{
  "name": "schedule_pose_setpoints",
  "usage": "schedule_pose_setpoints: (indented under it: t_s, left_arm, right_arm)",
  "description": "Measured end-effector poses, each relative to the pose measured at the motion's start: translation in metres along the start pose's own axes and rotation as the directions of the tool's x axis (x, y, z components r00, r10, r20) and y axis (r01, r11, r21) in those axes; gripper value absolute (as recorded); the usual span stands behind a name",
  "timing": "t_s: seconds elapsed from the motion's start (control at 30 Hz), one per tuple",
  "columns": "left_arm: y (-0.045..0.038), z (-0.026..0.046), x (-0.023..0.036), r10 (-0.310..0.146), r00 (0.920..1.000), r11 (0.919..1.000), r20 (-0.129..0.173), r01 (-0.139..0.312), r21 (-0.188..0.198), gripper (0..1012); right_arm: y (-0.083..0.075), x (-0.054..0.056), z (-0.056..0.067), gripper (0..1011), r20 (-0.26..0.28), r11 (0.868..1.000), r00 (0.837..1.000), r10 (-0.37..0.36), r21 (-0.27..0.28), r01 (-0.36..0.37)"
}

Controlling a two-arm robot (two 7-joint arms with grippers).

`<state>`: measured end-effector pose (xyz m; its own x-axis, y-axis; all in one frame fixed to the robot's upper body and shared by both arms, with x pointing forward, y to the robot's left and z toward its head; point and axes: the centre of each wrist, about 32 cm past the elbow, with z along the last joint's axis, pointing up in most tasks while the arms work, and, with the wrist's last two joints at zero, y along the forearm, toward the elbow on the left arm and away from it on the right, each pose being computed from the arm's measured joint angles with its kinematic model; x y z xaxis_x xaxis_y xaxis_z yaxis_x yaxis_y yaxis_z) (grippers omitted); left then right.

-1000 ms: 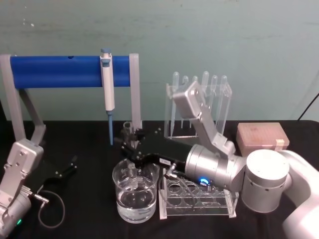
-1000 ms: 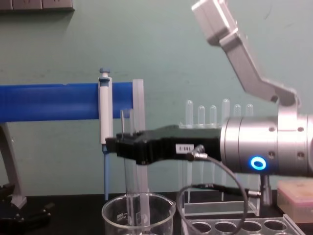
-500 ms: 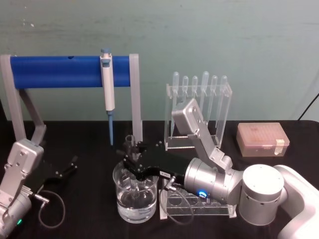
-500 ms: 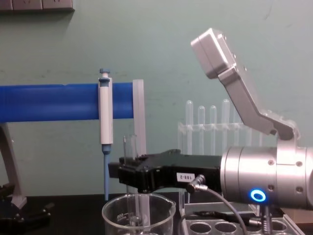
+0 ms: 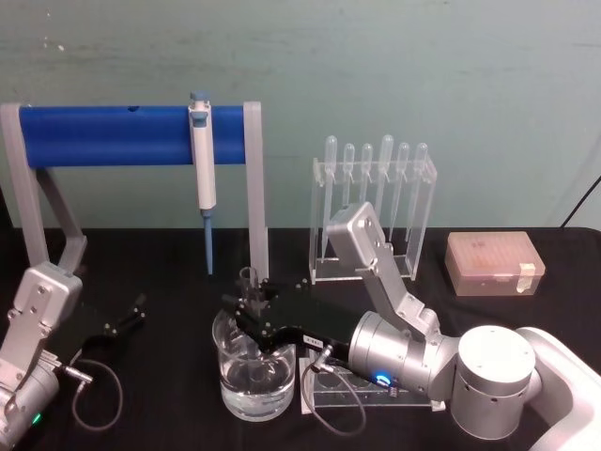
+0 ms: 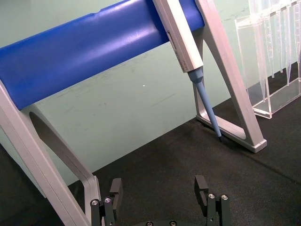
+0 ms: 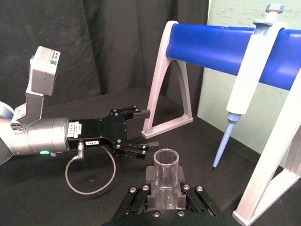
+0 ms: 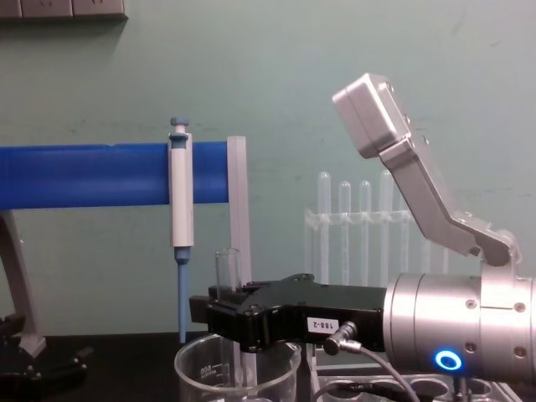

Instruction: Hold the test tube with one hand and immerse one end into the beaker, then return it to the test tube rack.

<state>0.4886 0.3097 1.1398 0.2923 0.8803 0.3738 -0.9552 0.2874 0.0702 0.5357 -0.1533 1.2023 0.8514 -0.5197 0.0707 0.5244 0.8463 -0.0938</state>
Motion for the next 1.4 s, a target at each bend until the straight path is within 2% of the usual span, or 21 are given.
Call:
schedule_pose_setpoints:
  t_s: [1.4]
  left_arm:
    - [0.0000,0.0000,0.0000,0.000,1.0000,1.0000,0.000,0.000,0.000,1000]
  right_arm:
    - [-0.0003,-0.0002,0.0003,224,0.001,1.000,1.000,-0.001,0.002,0.001]
